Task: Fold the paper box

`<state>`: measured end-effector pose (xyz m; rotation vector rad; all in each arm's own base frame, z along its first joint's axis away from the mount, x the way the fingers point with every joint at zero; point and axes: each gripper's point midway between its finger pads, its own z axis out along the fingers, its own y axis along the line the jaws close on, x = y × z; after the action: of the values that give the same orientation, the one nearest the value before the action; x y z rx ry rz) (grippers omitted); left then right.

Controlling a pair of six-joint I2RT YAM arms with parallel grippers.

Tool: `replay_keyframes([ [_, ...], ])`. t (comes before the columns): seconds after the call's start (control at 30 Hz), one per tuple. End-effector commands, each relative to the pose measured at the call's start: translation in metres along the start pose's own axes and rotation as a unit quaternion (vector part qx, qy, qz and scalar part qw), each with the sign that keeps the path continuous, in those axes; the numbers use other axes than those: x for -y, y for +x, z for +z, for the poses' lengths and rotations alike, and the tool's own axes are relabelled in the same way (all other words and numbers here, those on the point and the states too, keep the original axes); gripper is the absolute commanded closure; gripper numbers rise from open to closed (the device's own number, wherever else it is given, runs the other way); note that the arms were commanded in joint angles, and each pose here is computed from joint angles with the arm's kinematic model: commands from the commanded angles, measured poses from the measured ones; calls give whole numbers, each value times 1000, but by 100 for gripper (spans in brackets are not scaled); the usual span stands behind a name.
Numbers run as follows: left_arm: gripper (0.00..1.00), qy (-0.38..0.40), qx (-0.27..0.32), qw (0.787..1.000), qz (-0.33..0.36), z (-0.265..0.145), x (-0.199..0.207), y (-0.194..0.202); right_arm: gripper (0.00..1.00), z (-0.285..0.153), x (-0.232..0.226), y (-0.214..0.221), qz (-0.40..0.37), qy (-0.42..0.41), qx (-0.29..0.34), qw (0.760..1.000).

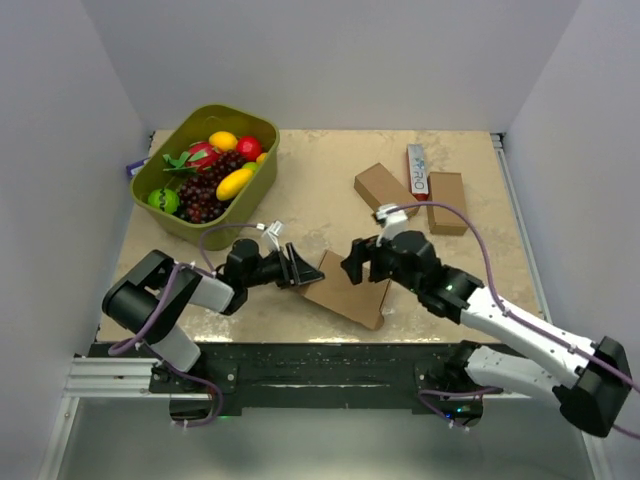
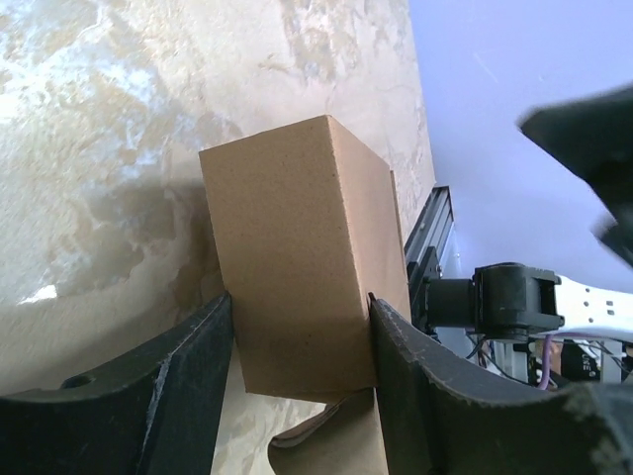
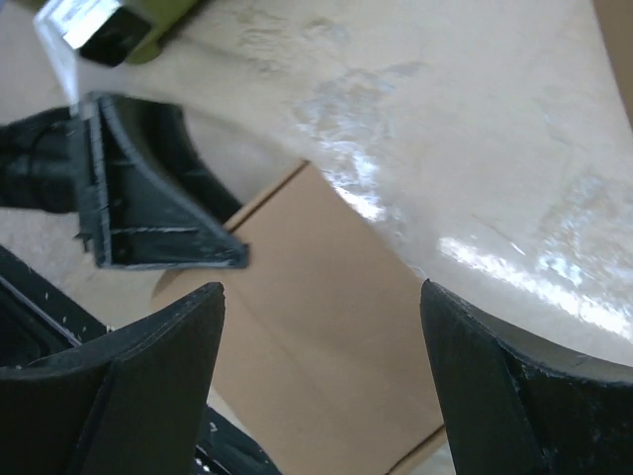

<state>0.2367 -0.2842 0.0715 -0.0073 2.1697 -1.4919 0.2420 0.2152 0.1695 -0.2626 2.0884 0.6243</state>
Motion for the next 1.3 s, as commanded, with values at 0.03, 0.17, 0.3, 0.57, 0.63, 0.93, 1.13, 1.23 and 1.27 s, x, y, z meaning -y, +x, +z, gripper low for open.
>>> replay_keyframes([
  [0.03, 72, 2, -7, 1000, 10, -9, 4, -16, 17, 0, -34, 2, -120, 60, 25, 991],
  [0.17, 71, -5, -19, 1000, -4, -17, -3, -14, 17, 2, -71, 17, -174, 37, 33, 984],
  [0.3, 71, -4, -34, 999, -26, -23, -8, -11, 14, 1, -112, 43, -245, 19, 29, 969],
  [0.57, 72, -18, -50, 998, -31, -40, -15, -16, 10, 24, -112, 82, -335, 93, -1, 938],
  [0.63, 72, -17, -46, 998, -34, -44, -15, -21, 10, 28, -109, 91, -350, 103, -12, 931],
  [0.93, 71, -4, -59, 997, -45, -54, -10, -21, 15, 39, -90, 116, -383, 130, -32, 914],
  [1.13, 71, 6, -63, 997, -48, -57, -2, -23, 15, 50, -72, 126, -406, 197, -32, 892],
  [1.23, 71, 8, -66, 997, -48, -58, -1, -22, 14, 52, -65, 129, -413, 216, -31, 884],
  [1.27, 71, 6, -68, 996, -50, -59, -2, -21, 16, 52, -64, 130, -408, 222, -29, 885],
])
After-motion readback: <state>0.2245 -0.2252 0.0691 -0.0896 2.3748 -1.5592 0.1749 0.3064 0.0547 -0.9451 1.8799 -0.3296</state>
